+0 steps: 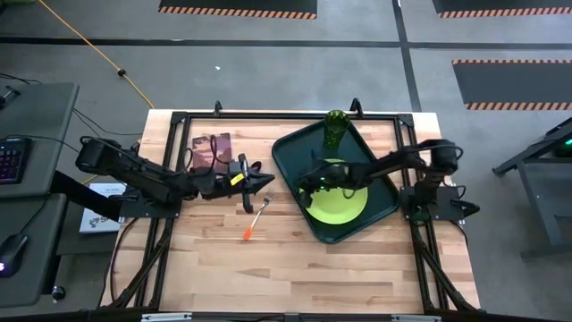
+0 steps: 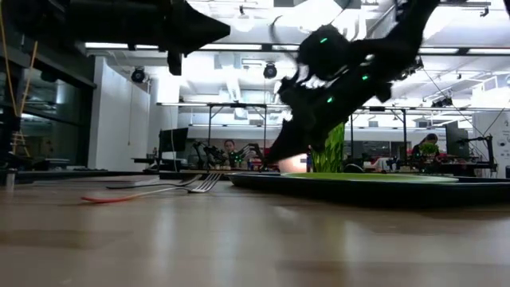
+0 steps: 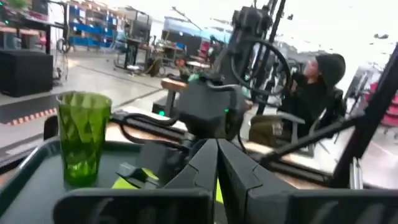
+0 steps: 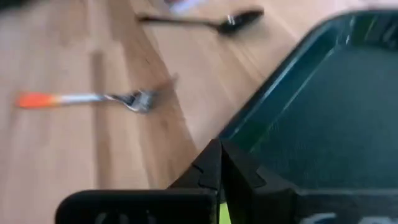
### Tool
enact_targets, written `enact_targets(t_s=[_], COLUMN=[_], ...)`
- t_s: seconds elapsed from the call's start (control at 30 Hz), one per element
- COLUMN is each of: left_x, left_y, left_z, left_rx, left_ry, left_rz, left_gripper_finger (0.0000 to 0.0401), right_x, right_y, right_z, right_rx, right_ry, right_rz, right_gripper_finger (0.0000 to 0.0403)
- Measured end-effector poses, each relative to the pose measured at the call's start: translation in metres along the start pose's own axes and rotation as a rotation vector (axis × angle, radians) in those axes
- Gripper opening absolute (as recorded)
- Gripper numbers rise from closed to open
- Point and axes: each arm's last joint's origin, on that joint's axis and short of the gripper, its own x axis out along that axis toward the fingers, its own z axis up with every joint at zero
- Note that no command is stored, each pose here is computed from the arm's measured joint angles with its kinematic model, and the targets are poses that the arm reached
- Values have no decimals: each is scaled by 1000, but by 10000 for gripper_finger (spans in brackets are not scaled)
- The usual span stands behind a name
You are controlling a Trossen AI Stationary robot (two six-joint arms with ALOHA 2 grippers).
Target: Pick and place plate/cup/fork/spoon on tray
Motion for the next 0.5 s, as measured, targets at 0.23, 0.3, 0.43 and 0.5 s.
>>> enact_targets(t_s=[0.23, 0.3, 0.43, 0.5], left_x=[-3, -4, -4, -4], left_y=[-10, -12, -13, -13], left_z=[-2, -2, -3, -3], left_rx=[27, 36, 38, 37], left_ry=[12, 8, 14, 14], left_rz=[-39, -48, -50, -50], left_gripper_finger=[3, 2, 1, 1], right_x=[14, 13, 11, 10], right_y=[0, 0, -2, -3], right_z=[12, 13, 9, 7], right_rx=[-60, -71, -100, -108], right_ry=[127, 169, 240, 261], right_rz=[-87, -99, -133, -165], right_gripper_finger=[0, 0, 0, 0])
